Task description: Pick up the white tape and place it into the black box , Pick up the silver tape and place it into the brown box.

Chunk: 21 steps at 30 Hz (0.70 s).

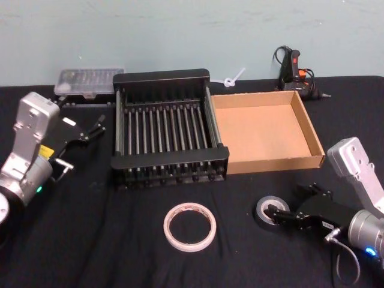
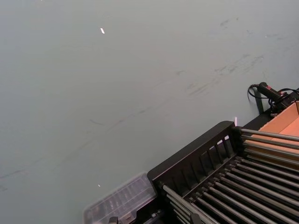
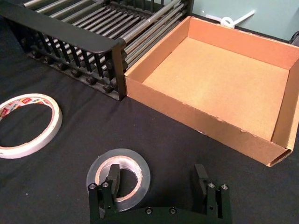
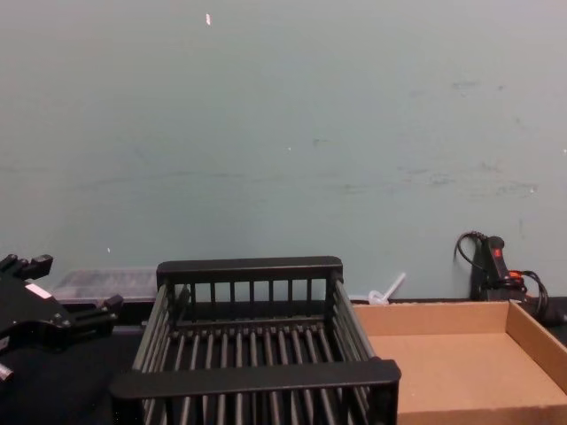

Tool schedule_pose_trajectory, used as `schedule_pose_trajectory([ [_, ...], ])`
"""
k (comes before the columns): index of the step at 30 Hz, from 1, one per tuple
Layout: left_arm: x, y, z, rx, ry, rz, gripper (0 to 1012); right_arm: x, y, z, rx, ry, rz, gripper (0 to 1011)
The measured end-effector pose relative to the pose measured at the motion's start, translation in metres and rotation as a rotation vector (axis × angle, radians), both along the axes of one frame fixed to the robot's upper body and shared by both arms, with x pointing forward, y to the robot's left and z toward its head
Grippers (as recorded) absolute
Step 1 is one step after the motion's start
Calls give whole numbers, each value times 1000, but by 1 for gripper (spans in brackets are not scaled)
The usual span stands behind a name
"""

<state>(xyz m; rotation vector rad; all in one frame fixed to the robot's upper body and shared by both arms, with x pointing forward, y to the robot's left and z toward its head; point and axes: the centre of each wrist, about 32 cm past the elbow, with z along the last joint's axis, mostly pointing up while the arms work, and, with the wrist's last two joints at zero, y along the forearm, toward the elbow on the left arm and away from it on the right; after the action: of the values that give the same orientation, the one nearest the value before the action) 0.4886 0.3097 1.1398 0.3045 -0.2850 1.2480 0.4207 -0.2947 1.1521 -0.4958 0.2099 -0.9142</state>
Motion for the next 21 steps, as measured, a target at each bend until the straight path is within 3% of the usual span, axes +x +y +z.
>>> schedule_pose_trajectory([
  [13, 0, 0, 0, 0, 0, 0, 1001, 0, 1, -1, -6, -1, -1, 1003],
  [21, 0, 0, 0, 0, 0, 0, 1001, 0, 1, -1, -4, -1, -1, 809],
])
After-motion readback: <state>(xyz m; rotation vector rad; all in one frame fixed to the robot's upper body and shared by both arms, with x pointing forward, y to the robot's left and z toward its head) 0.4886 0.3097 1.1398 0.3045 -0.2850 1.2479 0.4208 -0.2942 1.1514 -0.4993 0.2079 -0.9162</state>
